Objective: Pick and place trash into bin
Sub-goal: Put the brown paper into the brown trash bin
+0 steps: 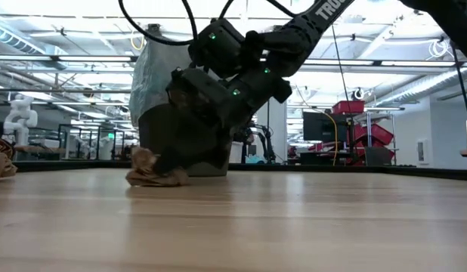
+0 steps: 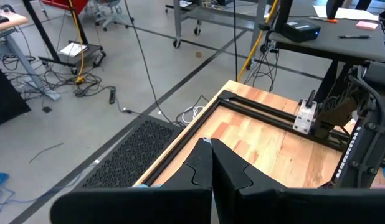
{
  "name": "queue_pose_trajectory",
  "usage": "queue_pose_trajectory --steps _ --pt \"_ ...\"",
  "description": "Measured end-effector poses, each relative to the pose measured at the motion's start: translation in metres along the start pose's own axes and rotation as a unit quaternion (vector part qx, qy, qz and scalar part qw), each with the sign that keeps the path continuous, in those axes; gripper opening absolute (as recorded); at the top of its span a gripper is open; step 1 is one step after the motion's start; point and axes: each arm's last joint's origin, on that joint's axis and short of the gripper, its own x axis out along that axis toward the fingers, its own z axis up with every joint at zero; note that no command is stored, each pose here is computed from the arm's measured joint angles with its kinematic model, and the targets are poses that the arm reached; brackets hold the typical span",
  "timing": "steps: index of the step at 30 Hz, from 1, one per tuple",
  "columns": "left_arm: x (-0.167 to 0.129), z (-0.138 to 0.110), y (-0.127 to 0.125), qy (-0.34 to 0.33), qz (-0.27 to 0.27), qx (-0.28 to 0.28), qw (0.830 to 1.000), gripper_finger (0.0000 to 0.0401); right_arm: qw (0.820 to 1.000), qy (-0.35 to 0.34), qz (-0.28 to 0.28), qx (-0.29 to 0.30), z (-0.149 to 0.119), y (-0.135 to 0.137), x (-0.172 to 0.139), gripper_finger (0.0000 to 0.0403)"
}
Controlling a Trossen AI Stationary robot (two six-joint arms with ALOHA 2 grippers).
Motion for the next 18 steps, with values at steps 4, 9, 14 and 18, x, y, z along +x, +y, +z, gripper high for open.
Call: queue_pose_trajectory --steps 4,9,14,18 --pt "0.000 0.000 0.000 0.000 -0.004 -0.004 1.000 0.0000 1.000 0.009 -0.020 -0.011 0.003 0.004 -0.011 0.0030" --pt "0.000 0.000 -0.002 -0.001 -0.015 -0.015 1.000 0.0000 0.998 0.009 -0.050 -0.023 0.014 0.015 -0.037 0.0008" --pt "-0.001 0.001 -0.003 -0.006 -0.017 -0.017 1.000 0.0000 0.997 -0.015 -0.071 -0.034 0.035 0.035 -0.086 0.0002" --pt "-0.001 0.007 -0.003 -0.035 -0.020 -0.025 0.999 0.0000 0.993 -0.069 -0.085 -0.052 0.054 0.057 -0.139 0.0001"
